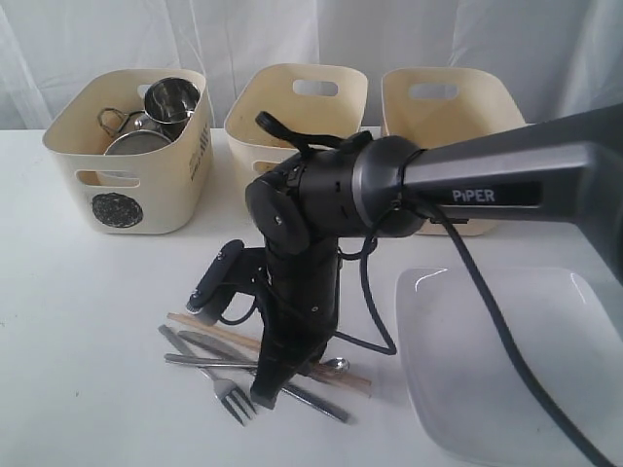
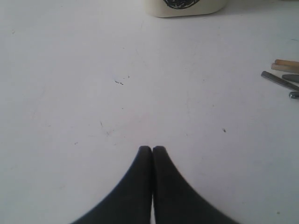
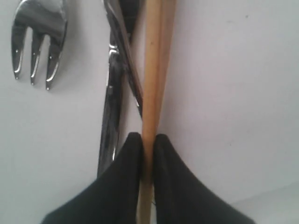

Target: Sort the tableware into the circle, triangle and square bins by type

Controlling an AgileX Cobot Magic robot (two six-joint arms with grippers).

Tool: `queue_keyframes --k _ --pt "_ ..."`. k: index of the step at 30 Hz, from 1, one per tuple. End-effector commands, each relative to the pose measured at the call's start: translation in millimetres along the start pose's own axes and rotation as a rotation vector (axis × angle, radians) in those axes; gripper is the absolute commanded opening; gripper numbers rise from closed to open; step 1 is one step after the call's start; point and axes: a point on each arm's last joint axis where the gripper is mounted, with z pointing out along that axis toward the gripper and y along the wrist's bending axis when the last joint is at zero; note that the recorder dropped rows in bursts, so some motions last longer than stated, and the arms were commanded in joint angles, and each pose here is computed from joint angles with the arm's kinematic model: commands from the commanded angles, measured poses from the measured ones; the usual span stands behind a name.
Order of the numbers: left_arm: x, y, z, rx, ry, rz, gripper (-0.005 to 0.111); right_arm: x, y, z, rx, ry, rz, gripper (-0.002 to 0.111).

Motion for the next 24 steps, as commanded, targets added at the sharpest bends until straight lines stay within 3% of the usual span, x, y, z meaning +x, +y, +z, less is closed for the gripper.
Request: queue_keyframes --k 1,8,11,16,19,24 --pt "3.4 -0.6 1.0 0.005 0.015 -0.007 0.000 -3.0 -4.2 -28.2 0.031 -0.077 0.011 0.000" --pt "3.4 -0.6 1.0 0.005 0.015 -0.007 0.000 -10.9 -8.1 -72.0 0.083 -0.224 0.058 0.000" --pt "3.4 -0.6 1.0 0.005 0.015 -0.007 0.000 -18.2 -15.5 -105.6 0.179 -0.403 0.062 0.000" --pt "3.4 -0.6 1.0 0.005 0.015 -0.007 0.000 -34.5 -53.9 -156.7 0.425 -0.923 0.197 0.000" --pt "3.4 -0.6 1.0 0.005 0.015 -0.007 0.000 -37.8 -78.3 -157.3 0.386 -1.124 0.338 0.000" --pt "3.4 -0.6 1.0 0.005 0.015 -0.007 0.000 -33.4 -122.1 -132.3 0.382 -1.240 0.421 0.000"
